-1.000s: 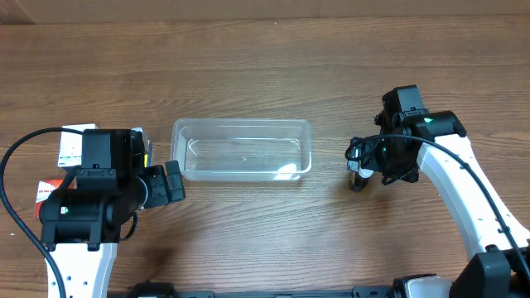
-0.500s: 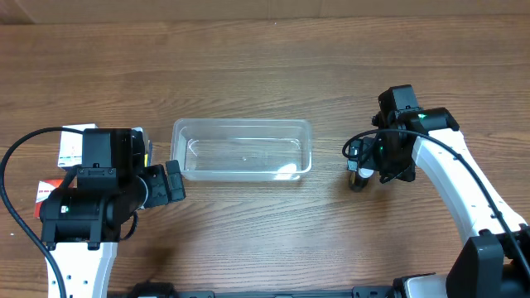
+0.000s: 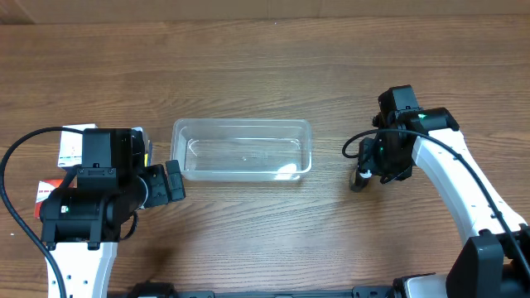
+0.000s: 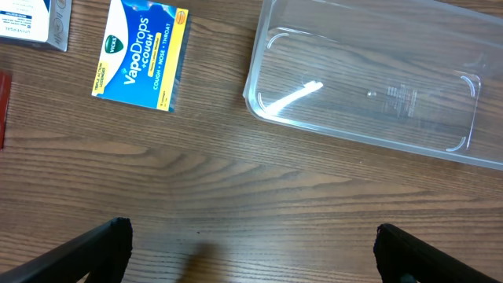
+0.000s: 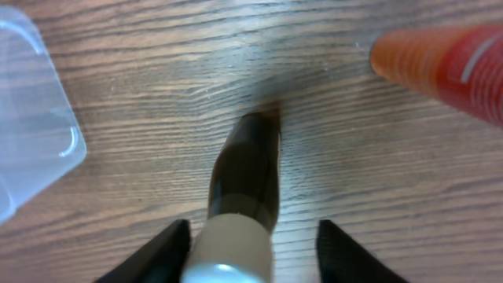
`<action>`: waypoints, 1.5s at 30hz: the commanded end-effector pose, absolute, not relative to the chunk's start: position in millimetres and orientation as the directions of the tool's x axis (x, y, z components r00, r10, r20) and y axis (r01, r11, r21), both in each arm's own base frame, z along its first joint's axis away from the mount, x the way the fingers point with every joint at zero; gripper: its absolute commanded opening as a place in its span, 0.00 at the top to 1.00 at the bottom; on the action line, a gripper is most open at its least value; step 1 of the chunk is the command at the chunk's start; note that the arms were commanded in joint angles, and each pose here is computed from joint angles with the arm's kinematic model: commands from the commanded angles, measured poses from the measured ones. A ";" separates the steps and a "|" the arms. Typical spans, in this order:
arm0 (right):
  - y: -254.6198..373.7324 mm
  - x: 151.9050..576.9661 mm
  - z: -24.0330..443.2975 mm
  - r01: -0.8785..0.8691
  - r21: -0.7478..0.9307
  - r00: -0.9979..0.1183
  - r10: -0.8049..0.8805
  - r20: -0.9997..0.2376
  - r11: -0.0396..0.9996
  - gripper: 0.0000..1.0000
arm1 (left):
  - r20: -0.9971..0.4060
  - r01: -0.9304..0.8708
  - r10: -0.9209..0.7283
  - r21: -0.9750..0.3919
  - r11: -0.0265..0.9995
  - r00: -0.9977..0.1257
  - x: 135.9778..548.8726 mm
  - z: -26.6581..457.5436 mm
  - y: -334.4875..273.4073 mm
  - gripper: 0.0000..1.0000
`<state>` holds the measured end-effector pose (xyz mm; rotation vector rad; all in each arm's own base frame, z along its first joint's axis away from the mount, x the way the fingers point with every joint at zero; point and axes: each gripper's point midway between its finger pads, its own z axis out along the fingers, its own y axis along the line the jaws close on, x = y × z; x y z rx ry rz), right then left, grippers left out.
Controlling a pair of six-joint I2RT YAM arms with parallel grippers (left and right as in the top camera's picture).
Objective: Pack container
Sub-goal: 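Carry the black bottle with the right gripper into the container's right end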
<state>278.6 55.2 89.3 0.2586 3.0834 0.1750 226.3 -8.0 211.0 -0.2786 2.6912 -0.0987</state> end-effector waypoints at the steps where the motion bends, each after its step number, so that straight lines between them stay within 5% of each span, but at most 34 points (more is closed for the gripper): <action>1: 55.4 284.7 95.0 0.162 0.116 -0.984 0.169 -0.051 0.980 0.51 | -0.430 -0.188 -0.227 -0.130 0.973 -0.874 230.9 219.3 -7.6 0.00; 22: 55.2 282.8 94.8 0.163 0.114 -0.985 0.169 -0.044 0.980 0.69 | -0.430 -0.188 -0.227 -0.130 0.973 -0.874 230.9 219.3 -7.6 0.00; 30: 55.7 287.3 99.7 0.161 0.118 -0.984 0.169 -0.060 0.980 0.96 | -0.431 -0.188 -0.227 -0.130 0.973 -0.874 231.0 219.4 -7.6 0.00; 45: 111.7 319.0 246.2 -0.065 0.136 -0.945 -0.017 -0.326 0.989 0.96 | -0.431 -0.188 -0.227 -0.130 0.973 -0.874 231.0 219.4 -7.6 0.00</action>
